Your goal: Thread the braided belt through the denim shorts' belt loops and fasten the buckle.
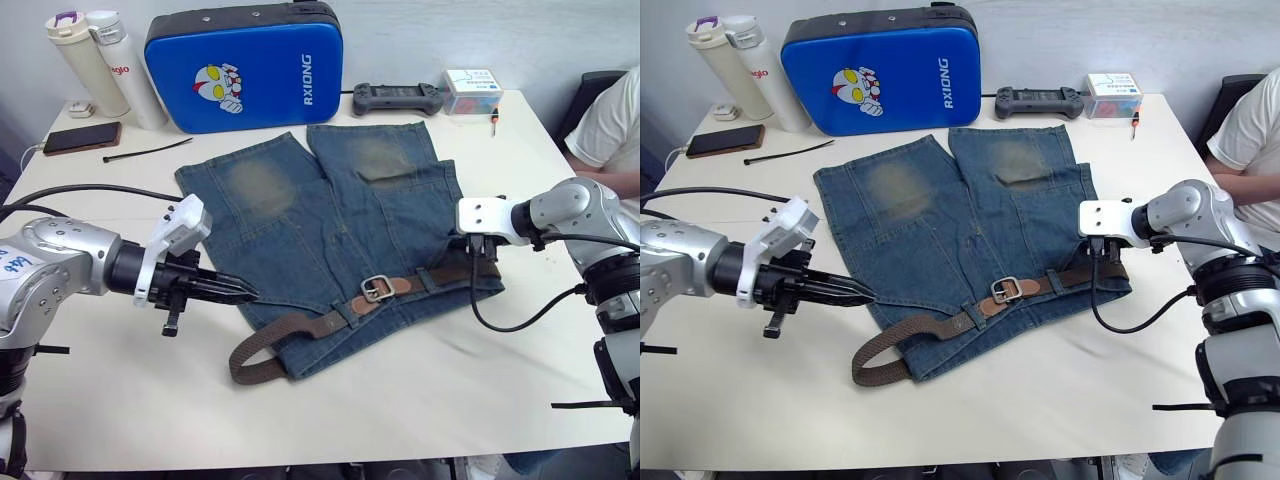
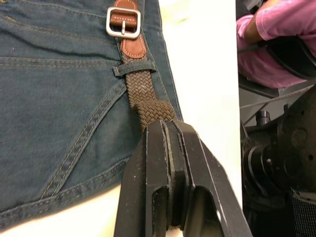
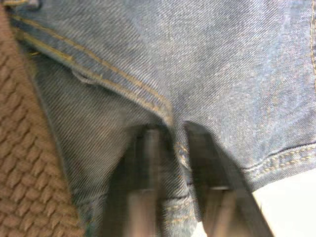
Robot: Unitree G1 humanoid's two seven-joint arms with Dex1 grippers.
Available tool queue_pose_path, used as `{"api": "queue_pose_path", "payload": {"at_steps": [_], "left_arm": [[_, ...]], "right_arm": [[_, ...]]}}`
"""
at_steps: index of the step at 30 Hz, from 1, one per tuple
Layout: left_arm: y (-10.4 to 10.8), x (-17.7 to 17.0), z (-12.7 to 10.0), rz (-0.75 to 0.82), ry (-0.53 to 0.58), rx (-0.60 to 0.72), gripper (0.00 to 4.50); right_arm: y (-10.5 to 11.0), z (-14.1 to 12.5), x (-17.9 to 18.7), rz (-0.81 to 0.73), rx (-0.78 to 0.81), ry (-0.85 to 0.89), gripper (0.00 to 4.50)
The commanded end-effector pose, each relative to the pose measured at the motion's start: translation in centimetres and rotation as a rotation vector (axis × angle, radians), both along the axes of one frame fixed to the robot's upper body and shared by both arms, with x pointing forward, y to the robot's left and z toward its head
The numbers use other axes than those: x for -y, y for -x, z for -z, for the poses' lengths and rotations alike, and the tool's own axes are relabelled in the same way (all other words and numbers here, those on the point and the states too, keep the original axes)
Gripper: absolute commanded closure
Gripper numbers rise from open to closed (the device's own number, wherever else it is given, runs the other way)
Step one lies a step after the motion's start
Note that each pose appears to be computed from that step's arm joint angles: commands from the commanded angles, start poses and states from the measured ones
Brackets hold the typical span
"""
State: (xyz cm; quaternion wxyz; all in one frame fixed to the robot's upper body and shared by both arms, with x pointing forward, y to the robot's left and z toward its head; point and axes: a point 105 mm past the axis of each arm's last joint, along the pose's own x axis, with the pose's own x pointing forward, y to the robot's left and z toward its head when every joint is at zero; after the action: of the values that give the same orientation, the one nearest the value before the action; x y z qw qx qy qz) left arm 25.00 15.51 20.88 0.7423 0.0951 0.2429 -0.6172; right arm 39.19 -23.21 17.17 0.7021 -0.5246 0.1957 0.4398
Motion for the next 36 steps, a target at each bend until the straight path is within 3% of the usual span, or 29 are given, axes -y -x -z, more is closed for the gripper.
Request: {"api": "queue_pose_path", "payload": {"at_steps": [1,4,8,12,16,20,23,28,30,32,36], "left_arm": [[-0.6,0.2,-0.8,0.011,0.01,0.048,4.5],[-1.0,0.5,-0.8,0.025,0.014,0.05,4.5],[-1.8,0.9,-0.4,0.038,0.017,0.053,4.5],[-3.6,2.2,1.1,0.033,-0.019,0.069,4.5],[-5.3,3.3,2.4,0.0,-0.032,0.067,4.5],[-6.6,3.8,3.4,-0.025,-0.069,0.079,4.5],[-7.6,4.0,5.4,-0.047,-0.149,0.11,4.5],[-7.6,5.5,7.6,-0.033,-0.182,0.083,4.5],[-7.4,6.0,8.2,-0.019,-0.195,0.079,4.5],[-7.2,6.3,8.8,-0.009,-0.217,0.071,4.5],[-7.0,6.2,9.9,-0.016,-0.258,0.063,4.5]], "right_arm": [[0.8,-4.0,-0.2,-0.013,0.068,-0.064,1.53],[2.5,-6.4,-1.2,-0.036,0.08,-0.12,0.14],[6.0,-7.7,-4.2,-0.109,0.027,-0.221,0.04],[10.9,-5.8,-8.2,-0.207,-0.119,-0.291,0.04],[13.3,-4.1,-9.6,-0.214,-0.186,-0.3,0.04],[13.8,-3.3,-10.5,-0.199,-0.185,-0.322,0.04],[12.8,-2.0,-11.1,-0.201,-0.073,-0.275,0.04],[11.8,0.3,-11.8,-0.244,-0.007,-0.211,0.04],[11.4,0.6,-12.1,-0.269,0.034,-0.192,0.54],[11.2,0.8,-12.4,-0.293,0.064,-0.179,1.34],[11.2,1.3,-13.0,-0.355,0.107,-0.157,1.34]]}}
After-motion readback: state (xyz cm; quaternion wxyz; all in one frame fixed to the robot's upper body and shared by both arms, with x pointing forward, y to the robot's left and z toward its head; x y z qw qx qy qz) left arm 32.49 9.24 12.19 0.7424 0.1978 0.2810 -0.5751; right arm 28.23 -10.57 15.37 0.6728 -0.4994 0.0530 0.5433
